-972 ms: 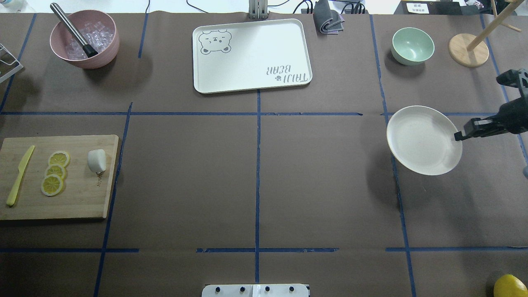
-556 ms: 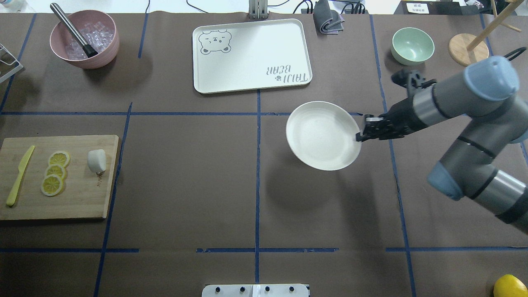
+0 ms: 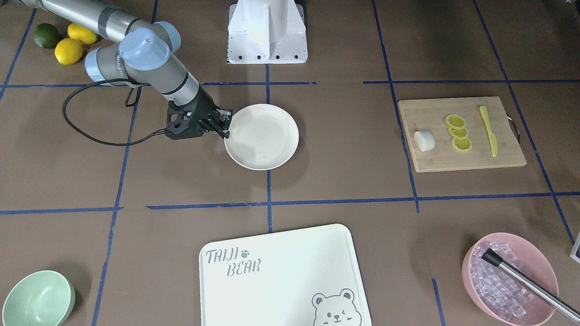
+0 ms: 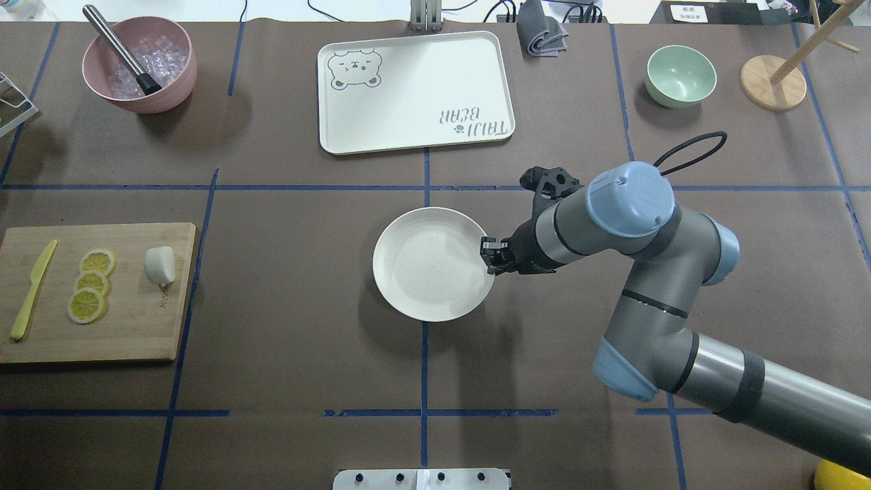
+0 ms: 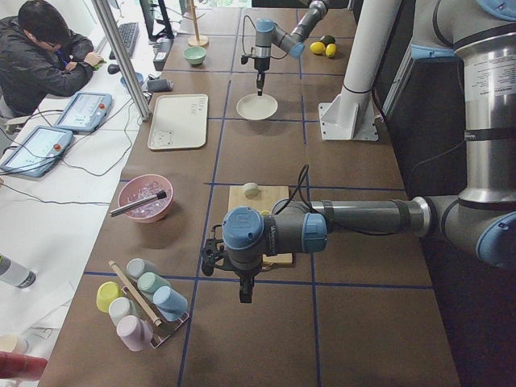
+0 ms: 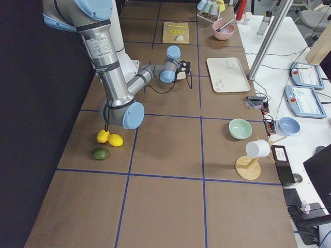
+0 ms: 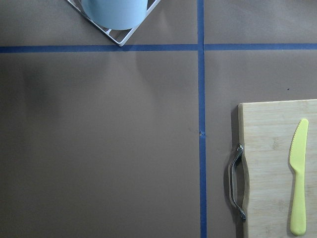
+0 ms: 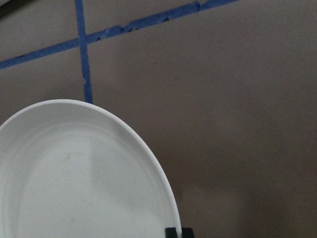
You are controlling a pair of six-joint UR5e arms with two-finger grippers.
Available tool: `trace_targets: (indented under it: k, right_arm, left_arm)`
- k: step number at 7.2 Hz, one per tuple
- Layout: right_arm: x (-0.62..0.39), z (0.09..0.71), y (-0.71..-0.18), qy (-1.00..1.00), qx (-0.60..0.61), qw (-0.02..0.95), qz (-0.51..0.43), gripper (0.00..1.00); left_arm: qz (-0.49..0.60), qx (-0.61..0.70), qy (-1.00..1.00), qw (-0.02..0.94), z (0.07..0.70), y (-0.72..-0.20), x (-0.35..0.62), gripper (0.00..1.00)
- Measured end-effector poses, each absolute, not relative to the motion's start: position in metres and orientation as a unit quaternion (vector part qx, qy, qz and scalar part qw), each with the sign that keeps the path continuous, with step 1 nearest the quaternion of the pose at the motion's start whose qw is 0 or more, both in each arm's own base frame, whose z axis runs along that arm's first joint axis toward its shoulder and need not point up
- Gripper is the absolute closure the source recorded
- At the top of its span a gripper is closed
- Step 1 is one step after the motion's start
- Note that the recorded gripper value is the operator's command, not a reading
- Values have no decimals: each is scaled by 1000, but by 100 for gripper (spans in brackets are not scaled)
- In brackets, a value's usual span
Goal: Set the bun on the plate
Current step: 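Drag the white plate with the right gripper toward the table center, then open the right gripper and withdraw it away from the plate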
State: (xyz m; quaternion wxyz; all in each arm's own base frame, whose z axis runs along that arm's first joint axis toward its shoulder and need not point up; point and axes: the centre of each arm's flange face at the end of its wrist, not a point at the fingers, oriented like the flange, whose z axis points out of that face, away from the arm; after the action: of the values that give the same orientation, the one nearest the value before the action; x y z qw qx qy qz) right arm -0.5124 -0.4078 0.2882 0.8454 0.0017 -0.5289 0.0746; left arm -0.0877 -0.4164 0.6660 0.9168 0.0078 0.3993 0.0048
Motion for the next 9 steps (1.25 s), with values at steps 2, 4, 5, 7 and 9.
trace_targets:
  k: [2,4,5,7,9]
  right_arm:
    - [-535,283,-393,-508,7,857,90,99]
    - [-539,285,-391,-498,10,862,96,68]
    - [-540,285,-391,-497,10,862,97,20]
    - [-541,289,-392,-484,1,868,110,0]
    - [-531,288,-399,-478,-5,870,118,0]
  left_arm:
    - [4,6,399,917,668,-415,-88,0]
    - [3,3,400,917,671,-412,-87,0]
    - [3,3,400,917,671,-412,-87,0]
    - [4,3,400,917,671,-412,-86,0]
    - [7,7,398,917,668,-414,-86,0]
